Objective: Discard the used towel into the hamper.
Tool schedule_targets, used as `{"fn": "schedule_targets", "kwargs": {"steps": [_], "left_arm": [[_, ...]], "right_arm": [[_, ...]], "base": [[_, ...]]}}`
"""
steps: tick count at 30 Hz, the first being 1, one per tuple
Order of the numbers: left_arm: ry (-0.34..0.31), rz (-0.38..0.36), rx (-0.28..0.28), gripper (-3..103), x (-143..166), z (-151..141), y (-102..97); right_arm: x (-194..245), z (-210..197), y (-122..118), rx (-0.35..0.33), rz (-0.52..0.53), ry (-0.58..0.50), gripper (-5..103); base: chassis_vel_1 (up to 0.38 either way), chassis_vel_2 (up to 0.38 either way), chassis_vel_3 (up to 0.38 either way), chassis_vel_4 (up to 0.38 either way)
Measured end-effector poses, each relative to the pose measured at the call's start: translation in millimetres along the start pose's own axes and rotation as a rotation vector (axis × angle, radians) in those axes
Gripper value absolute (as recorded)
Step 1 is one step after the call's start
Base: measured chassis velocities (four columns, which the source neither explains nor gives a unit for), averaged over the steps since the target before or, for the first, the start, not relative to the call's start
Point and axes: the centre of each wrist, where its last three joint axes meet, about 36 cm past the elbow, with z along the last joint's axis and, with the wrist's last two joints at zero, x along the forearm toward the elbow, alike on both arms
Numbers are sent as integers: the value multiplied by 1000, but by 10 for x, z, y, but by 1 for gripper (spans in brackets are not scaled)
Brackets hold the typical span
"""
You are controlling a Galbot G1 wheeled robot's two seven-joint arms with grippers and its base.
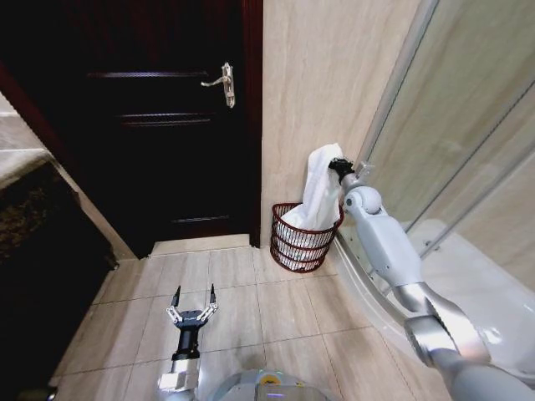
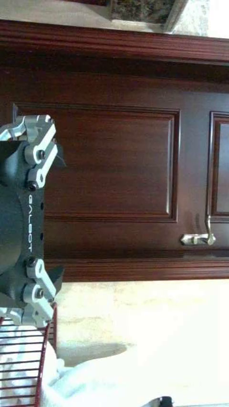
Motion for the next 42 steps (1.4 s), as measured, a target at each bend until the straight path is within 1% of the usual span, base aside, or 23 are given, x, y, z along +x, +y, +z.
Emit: {"fn": "schedule_targets", "kwargs": {"steps": [6, 9, 10, 12, 13, 16, 20, 22, 23, 26, 27, 28, 30, 31, 32, 35, 41, 42], "left_arm": [[1, 0, -4, 100, 6, -1, 6], [-15, -5, -5, 100, -28, 2, 3], [-15, -5, -5, 100, -28, 2, 3], [-21, -17, -4, 100, -58, 8, 3], [-21, -17, -4, 100, -58, 8, 3], [-25, -29, 2, 100, -87, 19, 15], [-24, -37, 8, 100, -88, 39, 34], [-28, -46, 12, 100, -80, 54, 60], [-28, -46, 12, 100, -80, 54, 60], [-31, -60, 16, 100, -50, 74, 111], [-31, -60, 16, 100, -50, 74, 111], [-31, -65, 14, 100, -32, 93, 136], [-33, -73, 13, 100, -8, 112, 168], [-33, -73, 13, 100, -8, 112, 168], [-33, -78, 14, 100, 9, 115, 181], [-34, -88, 14, 100, 49, 126, 216], [-29, -92, 14, 100, 77, 161, 216], [-29, -92, 16, 100, 75, 165, 206]], "right_arm": [[28, 99, -10, 0, -4, 13, 8], [92, 266, 52, 15, -26, 42, 8], [92, 266, 52, 15, -26, 42, 8], [156, 430, 107, 40, -58, 78, 8], [156, 430, 107, 40, -58, 78, 8], [247, 696, 210, 70, -106, 140, 8], [280, 844, 292, 68, -116, 179, 8], [284, 891, 353, 61, -102, 230, 8], [284, 891, 353, 61, -102, 230, 8], [328, 776, 445, 26, -63, 373, 8], [328, 776, 445, 26, -63, 373, 8], [341, 713, 474, 11, -31, 433, 8], [350, 631, 454, -1, 10, 523, 8], [350, 631, 454, -1, 10, 523, 8], [356, 614, 405, 3, 18, 564, 8], [350, 670, 248, -2, 21, 636, 8], [255, 727, 124, -30, -10, 685, 8], [218, 740, 97, -31, -31, 701, 8]], "base": [[0, 0, 0, 0], [0, 0, 0, 0], [0, 0, 0, 0], [0, 0, 0, 0], [0, 0, 0, 0], [0, 0, 0, 0], [0, 0, 0, 0], [0, 0, 0, 0], [0, 0, 0, 0], [0, 0, 0, 0], [0, 0, 0, 0], [0, 0, 0, 0], [0, 0, 0, 0], [0, 0, 0, 0], [0, 0, 0, 0], [0, 0, 0, 0], [0, 0, 0, 0], [0, 0, 0, 0]]}}
